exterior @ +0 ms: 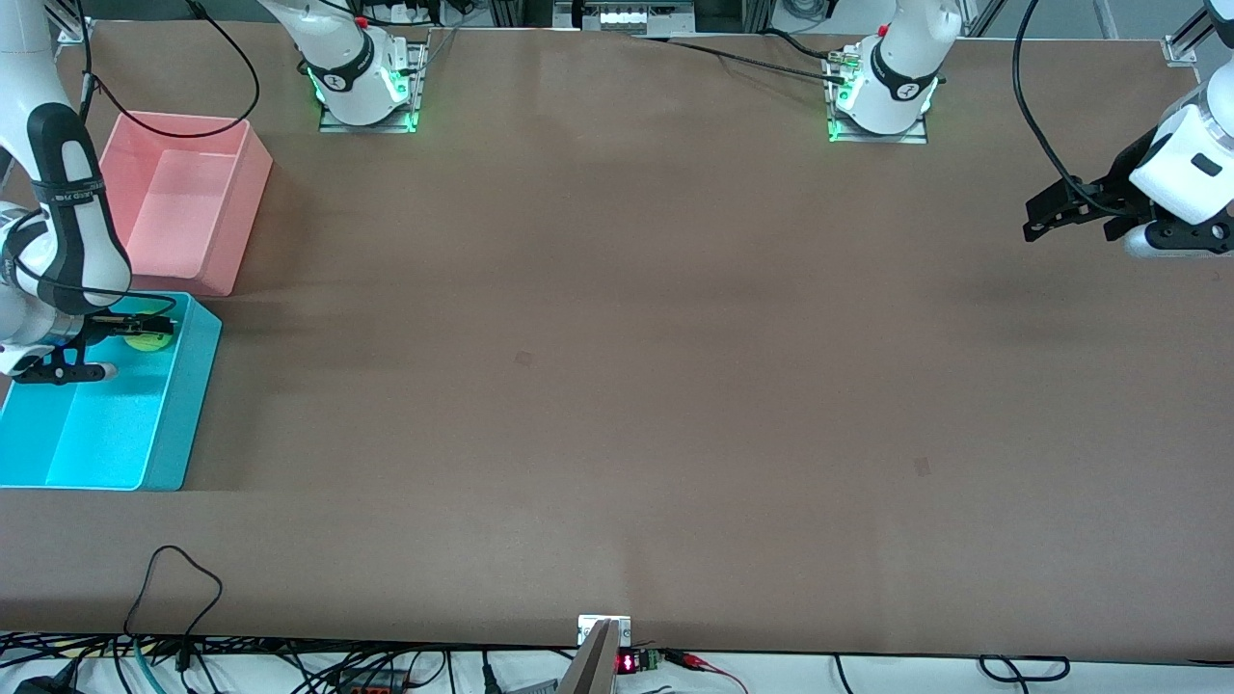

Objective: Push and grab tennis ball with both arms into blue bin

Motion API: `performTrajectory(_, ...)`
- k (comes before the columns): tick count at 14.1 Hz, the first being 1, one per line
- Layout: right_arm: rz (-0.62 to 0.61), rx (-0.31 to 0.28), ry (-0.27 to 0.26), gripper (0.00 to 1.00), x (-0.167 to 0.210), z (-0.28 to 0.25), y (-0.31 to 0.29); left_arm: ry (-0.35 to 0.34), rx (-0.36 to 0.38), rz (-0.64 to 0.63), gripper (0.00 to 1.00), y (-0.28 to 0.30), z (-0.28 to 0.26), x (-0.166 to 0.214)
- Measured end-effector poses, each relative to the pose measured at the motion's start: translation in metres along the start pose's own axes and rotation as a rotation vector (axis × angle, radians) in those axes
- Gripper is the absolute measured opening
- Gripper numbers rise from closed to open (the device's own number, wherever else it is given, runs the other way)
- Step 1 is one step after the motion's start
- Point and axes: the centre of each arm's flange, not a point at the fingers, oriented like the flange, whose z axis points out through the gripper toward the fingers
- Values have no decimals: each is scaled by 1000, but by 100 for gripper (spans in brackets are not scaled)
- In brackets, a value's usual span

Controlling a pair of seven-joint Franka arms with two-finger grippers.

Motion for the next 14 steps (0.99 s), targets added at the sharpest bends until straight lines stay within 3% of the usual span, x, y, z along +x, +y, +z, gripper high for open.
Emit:
performTrajectory(4,-32,-32,75,100,9,-45,4,0,0,0,100,0,0,0)
performTrajectory(8,-88,-54,183,100,8,-158,-30,0,0,-1,100,0,0,0)
performTrajectory(12,-166,-37,207,100,-4,-251,-86,0,0,-1,100,-1,0,0)
performTrajectory(14,-139,-14,201,100,-14,-281,-115,0,0,-1,100,-1,0,0)
